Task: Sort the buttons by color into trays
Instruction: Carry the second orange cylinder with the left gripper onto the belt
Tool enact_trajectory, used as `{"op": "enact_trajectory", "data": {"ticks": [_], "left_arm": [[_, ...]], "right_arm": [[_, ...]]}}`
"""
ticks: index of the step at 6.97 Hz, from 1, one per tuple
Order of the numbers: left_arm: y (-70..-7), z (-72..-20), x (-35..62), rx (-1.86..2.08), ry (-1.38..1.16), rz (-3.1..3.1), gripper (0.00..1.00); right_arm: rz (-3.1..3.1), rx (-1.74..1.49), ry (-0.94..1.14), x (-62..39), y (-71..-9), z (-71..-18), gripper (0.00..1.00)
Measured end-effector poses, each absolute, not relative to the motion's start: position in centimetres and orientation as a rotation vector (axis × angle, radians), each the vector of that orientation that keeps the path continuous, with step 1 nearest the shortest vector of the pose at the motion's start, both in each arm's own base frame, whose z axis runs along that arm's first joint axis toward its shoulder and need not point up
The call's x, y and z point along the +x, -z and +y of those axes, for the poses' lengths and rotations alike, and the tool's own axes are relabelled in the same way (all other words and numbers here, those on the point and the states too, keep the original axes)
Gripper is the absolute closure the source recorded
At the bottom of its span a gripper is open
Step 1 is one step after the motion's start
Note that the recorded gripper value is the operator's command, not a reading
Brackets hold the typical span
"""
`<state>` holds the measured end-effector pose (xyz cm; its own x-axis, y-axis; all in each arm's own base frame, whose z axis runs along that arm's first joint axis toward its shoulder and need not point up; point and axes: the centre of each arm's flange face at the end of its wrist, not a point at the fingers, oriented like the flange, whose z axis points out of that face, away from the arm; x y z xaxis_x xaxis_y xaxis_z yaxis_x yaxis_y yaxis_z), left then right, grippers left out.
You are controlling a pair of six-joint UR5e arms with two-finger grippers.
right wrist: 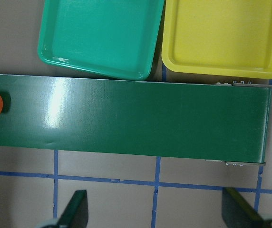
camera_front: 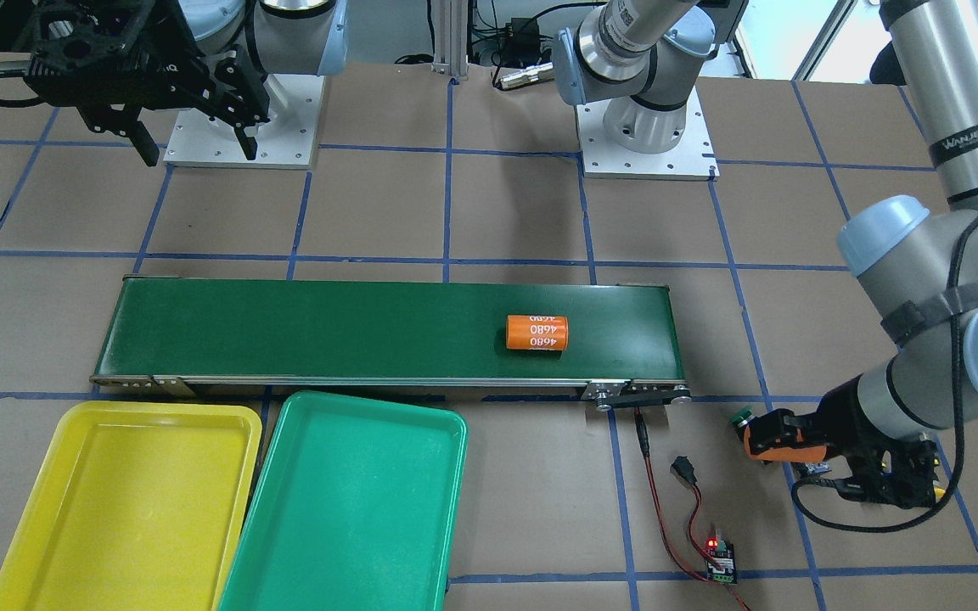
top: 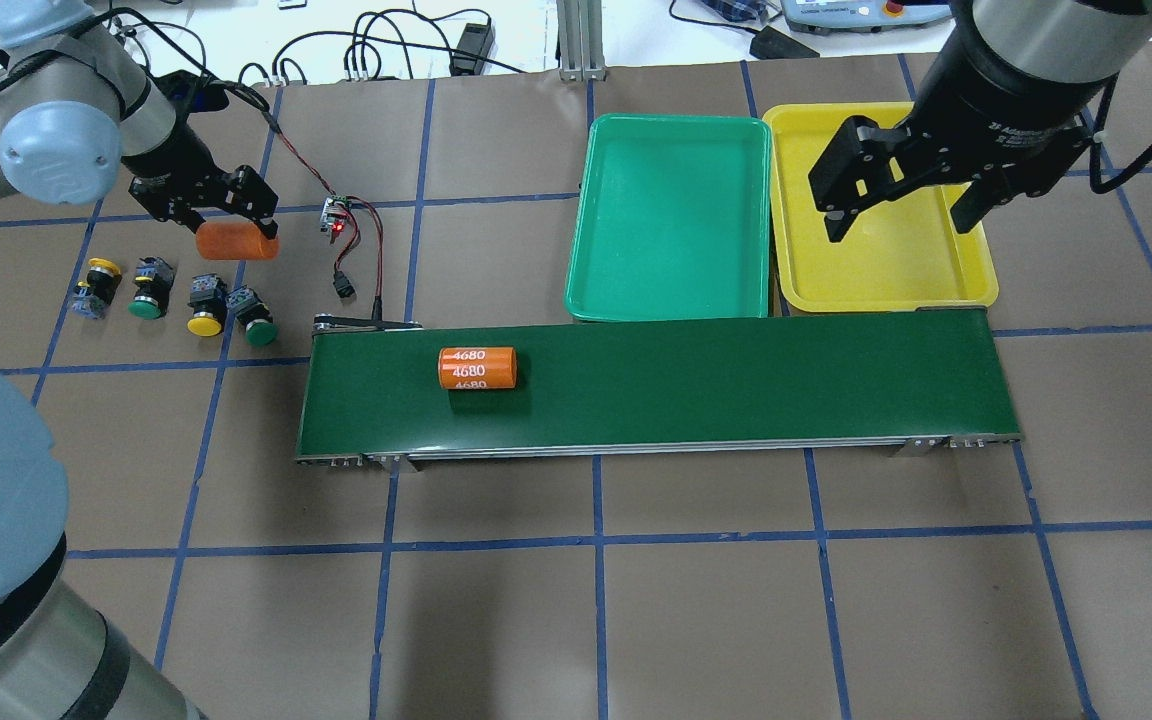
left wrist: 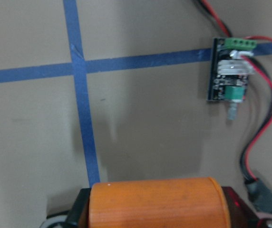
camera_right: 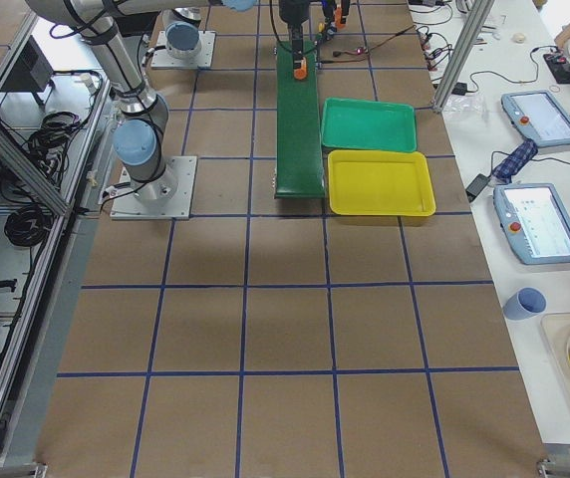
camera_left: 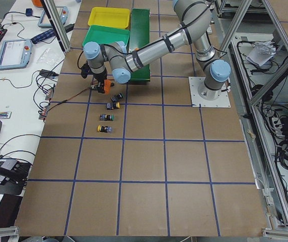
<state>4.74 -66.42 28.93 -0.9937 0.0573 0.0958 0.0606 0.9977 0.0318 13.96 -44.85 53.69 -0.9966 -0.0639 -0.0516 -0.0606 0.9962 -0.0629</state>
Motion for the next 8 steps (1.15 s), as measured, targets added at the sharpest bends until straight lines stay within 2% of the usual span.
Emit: {"op": "enact_trajectory", "data": {"ticks": [1,3,8], "left_arm": [[-30.5,-64.5,2.0,-0.07,0.072,-3.03,1.0],[-29.5,-59.8,-3.8,-0.077,0.152,-3.004,1.0],[-26.3,-53.4,-6.5,-0.102,0.251,-2.979,1.0]], "right_arm": [[3.085,-0.096,0.096,14.0,-53.7,-44.8,0.0],[3.085,-0.096,0.097,14.0,-53.8,-44.8,0.0],[3.085,-0.096,0.096,14.0,-53.7,-44.8,0.0]]}}
